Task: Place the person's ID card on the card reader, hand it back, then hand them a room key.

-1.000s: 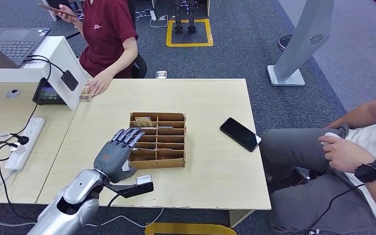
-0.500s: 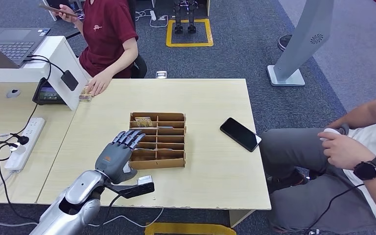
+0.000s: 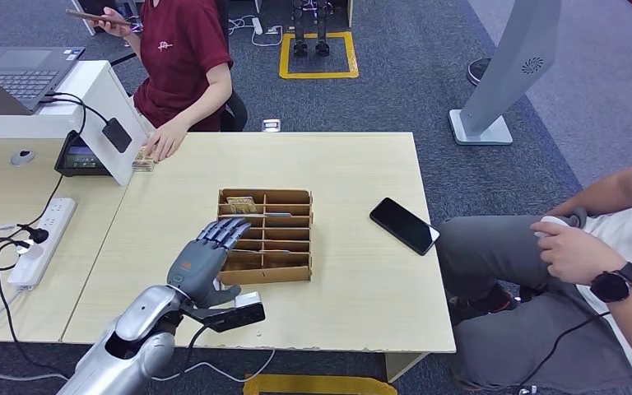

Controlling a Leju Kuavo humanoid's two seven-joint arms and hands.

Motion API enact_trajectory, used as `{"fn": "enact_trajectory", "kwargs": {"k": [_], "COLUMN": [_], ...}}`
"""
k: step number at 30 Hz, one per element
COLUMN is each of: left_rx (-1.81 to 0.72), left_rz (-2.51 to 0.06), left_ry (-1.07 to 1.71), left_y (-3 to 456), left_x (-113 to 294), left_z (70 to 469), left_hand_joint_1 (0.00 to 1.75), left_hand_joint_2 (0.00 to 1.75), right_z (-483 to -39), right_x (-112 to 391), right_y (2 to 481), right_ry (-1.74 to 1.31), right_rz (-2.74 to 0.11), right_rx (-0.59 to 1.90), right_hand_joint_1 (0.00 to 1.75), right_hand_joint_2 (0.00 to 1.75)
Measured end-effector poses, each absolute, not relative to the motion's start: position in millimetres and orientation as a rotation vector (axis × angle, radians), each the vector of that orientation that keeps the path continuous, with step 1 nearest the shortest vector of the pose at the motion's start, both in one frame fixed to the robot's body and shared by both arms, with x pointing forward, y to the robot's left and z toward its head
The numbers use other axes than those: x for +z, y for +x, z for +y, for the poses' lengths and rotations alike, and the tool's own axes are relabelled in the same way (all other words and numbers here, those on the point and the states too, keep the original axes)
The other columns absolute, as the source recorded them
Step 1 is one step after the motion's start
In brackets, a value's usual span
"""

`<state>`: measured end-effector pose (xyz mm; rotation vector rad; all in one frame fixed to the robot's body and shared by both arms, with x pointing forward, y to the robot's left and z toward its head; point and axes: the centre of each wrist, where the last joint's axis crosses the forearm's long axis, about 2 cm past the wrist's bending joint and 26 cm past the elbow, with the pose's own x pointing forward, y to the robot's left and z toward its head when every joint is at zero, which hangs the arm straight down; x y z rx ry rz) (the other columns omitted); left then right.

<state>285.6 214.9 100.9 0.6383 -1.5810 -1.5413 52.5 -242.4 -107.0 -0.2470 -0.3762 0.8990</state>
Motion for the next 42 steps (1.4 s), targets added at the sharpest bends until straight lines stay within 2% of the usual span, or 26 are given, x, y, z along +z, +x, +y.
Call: {"fn": "enact_trajectory", "kwargs": {"k": [42], "left_rx": [-1.501], "left_rz": [-1.612], "left_ry": [0.643], "left_y": [291], "left_x": [109], "left_z": [204], "left_hand_joint_1": [0.00], "left_hand_joint_2": [1.75], "right_z": [-242], "right_x": [-107], "right_y": [54], "right_ry": [-0.249], "right_rz": [-0.380], "right_rx": [0.912], "right_hand_joint_1": [0.00], "right_hand_joint_2": [1.75]}}
